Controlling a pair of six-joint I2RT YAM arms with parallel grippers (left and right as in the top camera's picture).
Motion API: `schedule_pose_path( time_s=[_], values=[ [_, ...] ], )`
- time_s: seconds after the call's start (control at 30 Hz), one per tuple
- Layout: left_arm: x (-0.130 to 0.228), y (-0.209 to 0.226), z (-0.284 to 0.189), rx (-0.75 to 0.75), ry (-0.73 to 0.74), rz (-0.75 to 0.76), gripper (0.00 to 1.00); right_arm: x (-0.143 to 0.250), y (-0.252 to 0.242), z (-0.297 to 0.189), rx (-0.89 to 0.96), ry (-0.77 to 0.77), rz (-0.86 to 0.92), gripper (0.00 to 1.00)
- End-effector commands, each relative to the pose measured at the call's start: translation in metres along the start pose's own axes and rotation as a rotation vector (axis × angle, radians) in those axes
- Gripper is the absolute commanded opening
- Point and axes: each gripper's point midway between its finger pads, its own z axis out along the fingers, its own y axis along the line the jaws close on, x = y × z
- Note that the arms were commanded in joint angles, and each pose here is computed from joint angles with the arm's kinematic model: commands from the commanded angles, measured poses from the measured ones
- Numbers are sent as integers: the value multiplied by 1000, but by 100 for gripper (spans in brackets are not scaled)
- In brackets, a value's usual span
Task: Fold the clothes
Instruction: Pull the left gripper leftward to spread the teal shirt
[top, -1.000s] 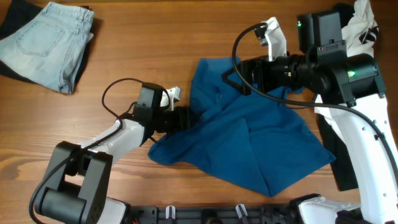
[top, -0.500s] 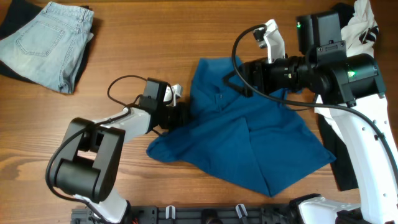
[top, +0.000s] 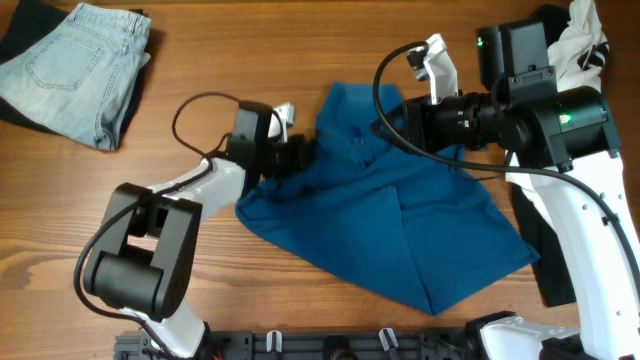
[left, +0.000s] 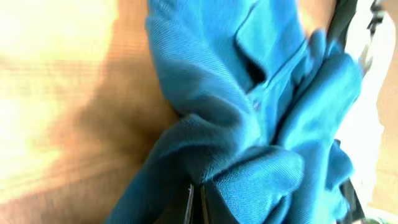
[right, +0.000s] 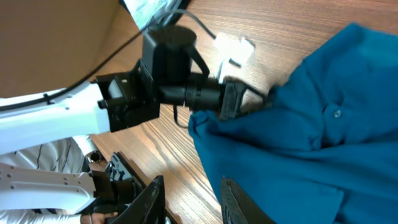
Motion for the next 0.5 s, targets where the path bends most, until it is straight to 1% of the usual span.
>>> schedule_pose_path(
  time_s=[0.0, 0.07, 0.17, 0.47],
  values=[
    [-48, -10, -24, -59, -173, 32, 4, -4, 10, -10, -19, -28, -36, 30],
    [-61, -6, -36, -84, -223, 26, 4, -4, 10, -10, -20, -27, -36, 30],
    [-73, 9, -53, -107, -260, -51, 4, -3, 10, -10, -20, -27, -35, 30],
    [-88, 92, -106, -228, -312, -302, 4, -3, 10, -10, -19, -26, -35, 32]
  ],
)
